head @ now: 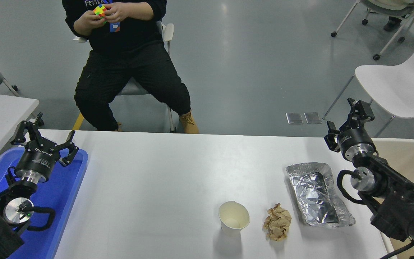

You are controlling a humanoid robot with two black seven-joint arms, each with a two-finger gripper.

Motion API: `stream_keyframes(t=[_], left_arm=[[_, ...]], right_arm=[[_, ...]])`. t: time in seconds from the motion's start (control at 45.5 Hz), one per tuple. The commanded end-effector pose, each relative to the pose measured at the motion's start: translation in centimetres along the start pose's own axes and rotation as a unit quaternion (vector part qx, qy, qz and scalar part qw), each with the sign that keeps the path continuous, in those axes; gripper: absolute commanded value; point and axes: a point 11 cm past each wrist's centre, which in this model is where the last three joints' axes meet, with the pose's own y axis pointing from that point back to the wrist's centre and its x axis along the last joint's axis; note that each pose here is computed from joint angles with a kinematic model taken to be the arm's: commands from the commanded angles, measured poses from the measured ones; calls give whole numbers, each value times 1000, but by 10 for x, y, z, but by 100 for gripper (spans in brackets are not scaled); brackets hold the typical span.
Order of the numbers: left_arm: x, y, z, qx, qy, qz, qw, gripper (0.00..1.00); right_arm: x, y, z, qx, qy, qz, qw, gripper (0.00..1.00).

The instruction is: Clean the table surface

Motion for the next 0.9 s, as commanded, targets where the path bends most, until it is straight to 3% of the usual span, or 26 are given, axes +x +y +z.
stream_keyframes(t=[0.0, 0.879], left_arm=[[0, 0, 0, 0, 0, 0, 1000, 100], [0, 0, 0, 0, 0, 0, 1000, 100]], right_arm=[[0, 0, 0, 0, 0, 0, 1000, 98], [23, 1, 2, -6, 19, 26, 999, 99]])
